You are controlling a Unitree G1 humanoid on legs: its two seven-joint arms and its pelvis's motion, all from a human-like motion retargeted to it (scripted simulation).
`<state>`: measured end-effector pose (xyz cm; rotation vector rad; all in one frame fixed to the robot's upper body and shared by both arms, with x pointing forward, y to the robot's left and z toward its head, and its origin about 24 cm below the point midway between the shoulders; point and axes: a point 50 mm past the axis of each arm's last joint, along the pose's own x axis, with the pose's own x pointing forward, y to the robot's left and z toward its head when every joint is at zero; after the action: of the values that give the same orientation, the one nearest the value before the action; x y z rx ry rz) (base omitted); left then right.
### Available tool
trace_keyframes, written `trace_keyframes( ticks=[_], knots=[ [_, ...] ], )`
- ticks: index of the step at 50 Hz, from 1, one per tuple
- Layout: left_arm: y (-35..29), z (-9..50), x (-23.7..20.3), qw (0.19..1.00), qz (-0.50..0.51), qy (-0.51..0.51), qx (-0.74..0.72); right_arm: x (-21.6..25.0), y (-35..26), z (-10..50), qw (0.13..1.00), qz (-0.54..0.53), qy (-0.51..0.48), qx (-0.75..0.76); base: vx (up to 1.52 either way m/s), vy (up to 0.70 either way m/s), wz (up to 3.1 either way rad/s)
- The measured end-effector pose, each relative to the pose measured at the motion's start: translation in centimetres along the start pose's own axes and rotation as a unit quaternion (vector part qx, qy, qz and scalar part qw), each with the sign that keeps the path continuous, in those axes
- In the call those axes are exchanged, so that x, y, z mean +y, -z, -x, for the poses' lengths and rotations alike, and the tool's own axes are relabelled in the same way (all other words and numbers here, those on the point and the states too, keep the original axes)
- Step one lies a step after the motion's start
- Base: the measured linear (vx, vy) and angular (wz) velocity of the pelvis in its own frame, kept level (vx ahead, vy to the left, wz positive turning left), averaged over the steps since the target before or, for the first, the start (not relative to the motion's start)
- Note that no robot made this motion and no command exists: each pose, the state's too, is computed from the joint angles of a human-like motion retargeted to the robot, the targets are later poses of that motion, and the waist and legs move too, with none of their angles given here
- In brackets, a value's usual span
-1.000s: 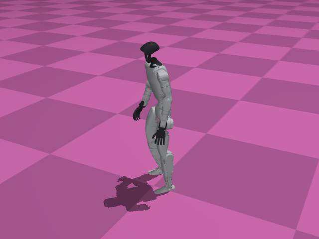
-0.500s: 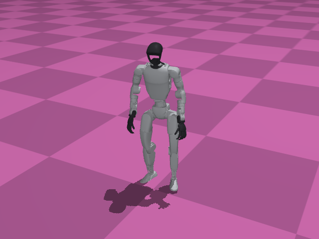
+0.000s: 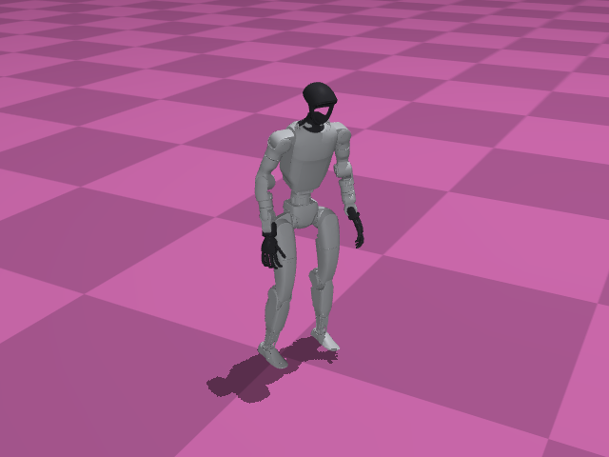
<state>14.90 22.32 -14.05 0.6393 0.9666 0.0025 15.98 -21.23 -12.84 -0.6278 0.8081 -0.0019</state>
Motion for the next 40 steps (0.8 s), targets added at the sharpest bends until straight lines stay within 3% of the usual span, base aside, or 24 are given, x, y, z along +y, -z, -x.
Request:
trace_keyframes(
  ticks=[13, 20, 40],
  knots=[
    [-2.4, -0.1, 0.3, 0.996, -0.058, -0.006, -0.066, 0.1, 0.1, 0.0, 1.000, 0.008, -0.014, 0.001, 0.00, -0.16, 1.61],
    [-2.4, -0.3, 0.8, 0.997, -0.045, 0.002, -0.056, -1.1, -0.7, -0.8, 0.999, 0.046, -0.012, -0.002, -0.04, -0.10, 1.62],
    [0.0, -0.6, 1.0, 1.000, 0.013, 0.009, 0.027, -1.3, 0.0, -0.7, 1.000, -0.013, -0.001, 0.016, 0.02, 0.08, 1.51]
  ],
)
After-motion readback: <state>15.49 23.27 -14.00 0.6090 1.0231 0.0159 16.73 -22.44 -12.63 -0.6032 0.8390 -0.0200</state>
